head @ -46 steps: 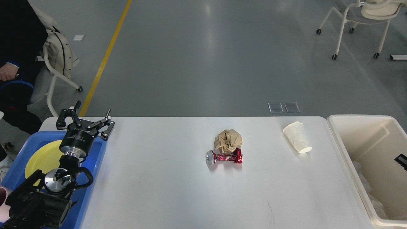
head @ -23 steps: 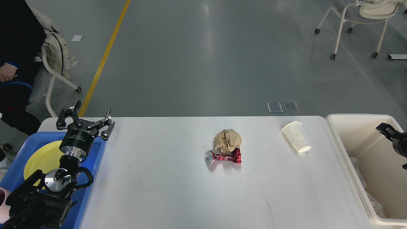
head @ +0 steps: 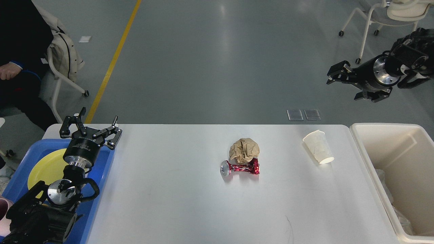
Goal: Tidy desktop
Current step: 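Move the right gripper to the crumpled brown paper, then grasp the crumpled brown paper with the right gripper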
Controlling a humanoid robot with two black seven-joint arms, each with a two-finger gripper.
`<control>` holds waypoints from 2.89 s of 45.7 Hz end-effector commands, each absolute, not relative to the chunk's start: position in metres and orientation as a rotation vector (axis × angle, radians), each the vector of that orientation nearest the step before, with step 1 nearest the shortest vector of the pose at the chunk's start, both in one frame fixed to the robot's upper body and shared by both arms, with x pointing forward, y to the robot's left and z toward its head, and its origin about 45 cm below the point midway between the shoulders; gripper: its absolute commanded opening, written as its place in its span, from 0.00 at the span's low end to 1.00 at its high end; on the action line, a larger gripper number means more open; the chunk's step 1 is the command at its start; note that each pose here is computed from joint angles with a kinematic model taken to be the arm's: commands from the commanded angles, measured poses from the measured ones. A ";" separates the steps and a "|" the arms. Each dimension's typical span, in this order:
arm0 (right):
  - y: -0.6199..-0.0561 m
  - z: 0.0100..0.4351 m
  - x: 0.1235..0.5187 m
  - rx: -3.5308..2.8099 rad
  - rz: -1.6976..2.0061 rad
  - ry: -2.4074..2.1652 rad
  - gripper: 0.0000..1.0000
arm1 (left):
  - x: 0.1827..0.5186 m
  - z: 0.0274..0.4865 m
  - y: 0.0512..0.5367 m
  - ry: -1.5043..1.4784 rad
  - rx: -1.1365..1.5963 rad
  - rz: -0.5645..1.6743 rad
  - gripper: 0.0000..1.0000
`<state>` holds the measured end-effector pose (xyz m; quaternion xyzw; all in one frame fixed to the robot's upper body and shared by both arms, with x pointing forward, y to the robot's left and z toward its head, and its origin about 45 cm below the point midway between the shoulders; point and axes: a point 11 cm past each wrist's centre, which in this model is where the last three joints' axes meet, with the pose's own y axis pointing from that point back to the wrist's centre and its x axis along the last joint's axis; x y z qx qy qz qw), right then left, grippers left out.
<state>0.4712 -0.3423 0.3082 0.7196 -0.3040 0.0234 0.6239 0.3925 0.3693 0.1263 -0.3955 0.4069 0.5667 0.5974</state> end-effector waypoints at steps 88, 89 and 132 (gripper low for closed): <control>-0.137 0.077 0.396 1.879 -0.197 -0.890 0.93 | 0.392 0.127 0.370 0.943 -0.917 1.316 0.97; -0.137 0.076 0.395 1.877 -0.201 -0.892 0.89 | 0.392 0.127 0.370 0.943 -0.917 1.316 0.97; -0.142 0.093 0.405 1.878 -0.215 -0.926 0.00 | 0.393 0.126 0.369 0.944 -0.918 1.315 0.97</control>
